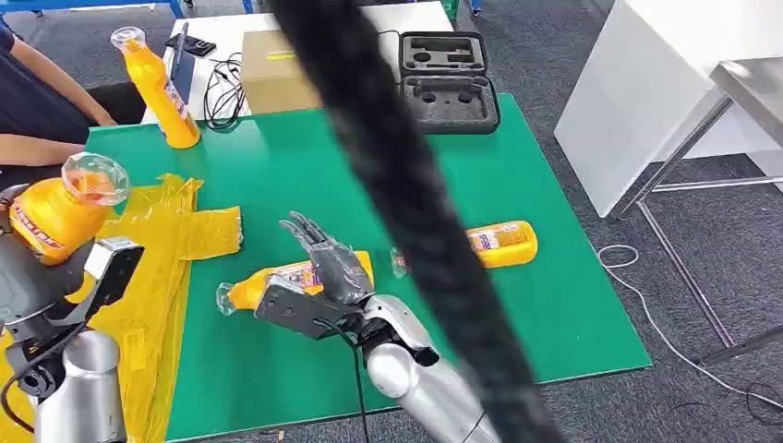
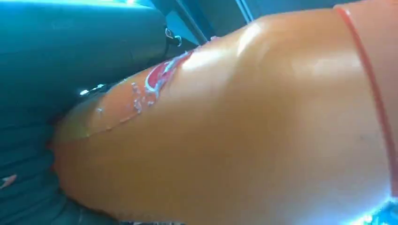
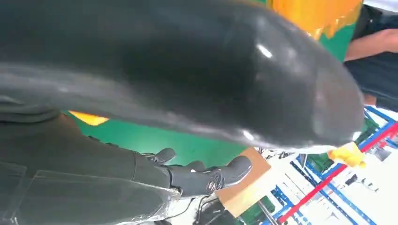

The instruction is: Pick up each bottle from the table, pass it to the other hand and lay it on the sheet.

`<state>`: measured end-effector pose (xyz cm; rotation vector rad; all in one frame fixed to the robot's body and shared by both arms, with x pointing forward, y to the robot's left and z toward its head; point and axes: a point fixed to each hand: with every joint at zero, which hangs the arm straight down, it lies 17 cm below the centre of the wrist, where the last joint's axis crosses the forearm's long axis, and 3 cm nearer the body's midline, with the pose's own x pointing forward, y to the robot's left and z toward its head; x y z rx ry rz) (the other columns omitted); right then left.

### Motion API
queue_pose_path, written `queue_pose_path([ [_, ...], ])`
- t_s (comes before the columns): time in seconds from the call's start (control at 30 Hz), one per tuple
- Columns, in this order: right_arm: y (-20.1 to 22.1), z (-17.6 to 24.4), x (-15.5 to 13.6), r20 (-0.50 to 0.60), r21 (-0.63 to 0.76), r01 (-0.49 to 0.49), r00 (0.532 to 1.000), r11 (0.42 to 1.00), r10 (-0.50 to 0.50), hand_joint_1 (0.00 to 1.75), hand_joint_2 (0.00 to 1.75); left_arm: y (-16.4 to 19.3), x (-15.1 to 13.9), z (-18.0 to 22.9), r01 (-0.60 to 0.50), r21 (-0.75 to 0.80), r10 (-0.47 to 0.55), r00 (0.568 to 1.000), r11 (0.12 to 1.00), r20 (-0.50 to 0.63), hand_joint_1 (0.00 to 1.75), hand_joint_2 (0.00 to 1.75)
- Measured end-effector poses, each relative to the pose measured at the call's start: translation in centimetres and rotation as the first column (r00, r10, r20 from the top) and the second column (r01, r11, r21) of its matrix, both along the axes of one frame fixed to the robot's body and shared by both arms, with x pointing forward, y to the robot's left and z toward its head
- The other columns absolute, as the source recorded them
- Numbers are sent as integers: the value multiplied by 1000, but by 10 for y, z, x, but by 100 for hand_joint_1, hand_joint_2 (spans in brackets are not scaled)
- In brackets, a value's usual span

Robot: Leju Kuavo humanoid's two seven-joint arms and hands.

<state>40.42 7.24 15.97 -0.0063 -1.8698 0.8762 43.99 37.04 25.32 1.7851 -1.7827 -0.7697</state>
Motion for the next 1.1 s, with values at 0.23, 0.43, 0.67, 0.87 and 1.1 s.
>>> queue_pose_path([
  [0.23,2,-2,-3,-2,-8,-11,1000,1000,11,0,0,-8,9,-32,19,27,-16,995,999,-94,175,175],
  [0.43,2,-3,-5,-2,-16,-15,1000,1000,15,0,0,-7,11,-47,5,13,-3,991,1000,-136,175,175],
  [0.67,5,-4,-7,0,-20,-27,1000,999,27,0,0,-8,16,-67,-19,13,21,980,1000,-197,175,175],
  [0.87,8,3,-2,-22,-7,-28,999,1000,28,0,0,10,35,-101,-95,-27,82,947,995,-310,175,175],
  [1.1,13,7,-7,0,4,-43,999,999,43,0,0,-12,30,-142,-26,65,49,916,998,-399,175,175],
])
